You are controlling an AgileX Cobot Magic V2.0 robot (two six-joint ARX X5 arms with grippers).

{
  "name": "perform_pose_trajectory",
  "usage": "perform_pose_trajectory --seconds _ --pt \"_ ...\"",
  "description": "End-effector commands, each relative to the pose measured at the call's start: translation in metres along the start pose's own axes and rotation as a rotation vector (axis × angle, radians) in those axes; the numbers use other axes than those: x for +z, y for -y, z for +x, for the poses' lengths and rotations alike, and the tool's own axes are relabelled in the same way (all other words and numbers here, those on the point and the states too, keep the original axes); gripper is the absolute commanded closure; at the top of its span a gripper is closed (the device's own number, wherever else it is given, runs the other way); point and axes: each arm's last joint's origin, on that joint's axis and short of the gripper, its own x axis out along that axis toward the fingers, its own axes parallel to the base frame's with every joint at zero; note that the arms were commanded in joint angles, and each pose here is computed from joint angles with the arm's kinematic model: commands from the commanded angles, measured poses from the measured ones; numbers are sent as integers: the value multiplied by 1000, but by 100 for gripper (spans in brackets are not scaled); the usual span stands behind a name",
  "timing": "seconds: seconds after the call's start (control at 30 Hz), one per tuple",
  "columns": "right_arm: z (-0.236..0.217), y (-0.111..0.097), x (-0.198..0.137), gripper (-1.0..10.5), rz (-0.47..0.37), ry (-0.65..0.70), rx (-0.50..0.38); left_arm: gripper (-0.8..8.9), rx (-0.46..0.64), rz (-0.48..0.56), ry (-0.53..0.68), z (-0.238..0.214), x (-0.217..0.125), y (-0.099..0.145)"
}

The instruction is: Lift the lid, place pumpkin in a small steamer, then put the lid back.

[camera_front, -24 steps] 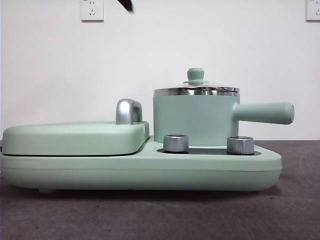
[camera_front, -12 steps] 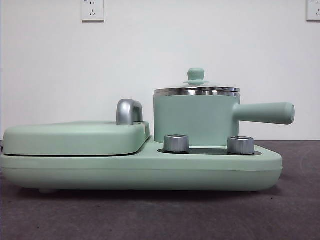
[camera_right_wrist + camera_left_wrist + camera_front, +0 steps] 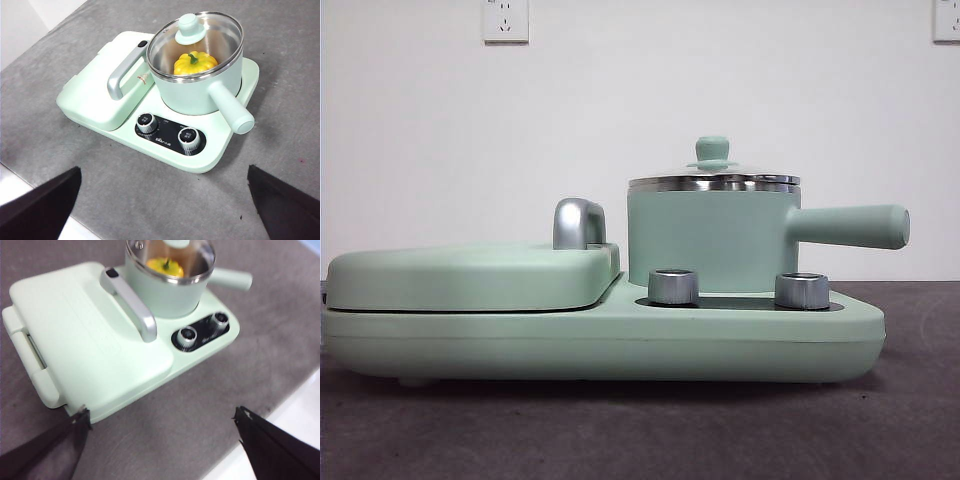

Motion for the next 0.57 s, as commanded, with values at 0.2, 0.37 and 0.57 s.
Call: perform_pose_trajectory --seconds 0.2,0.37,0.57 --pt "-2 -1 2 912 -25 17 6 801 -19 -58 87 -9 -22 -4" --pt "-2 -1 2 912 -23 19 6 794 -27 -69 100 -11 -22 -4" --pt "-2 -1 2 911 -23 19 6 794 -27 -69 100 -11 -22 -4"
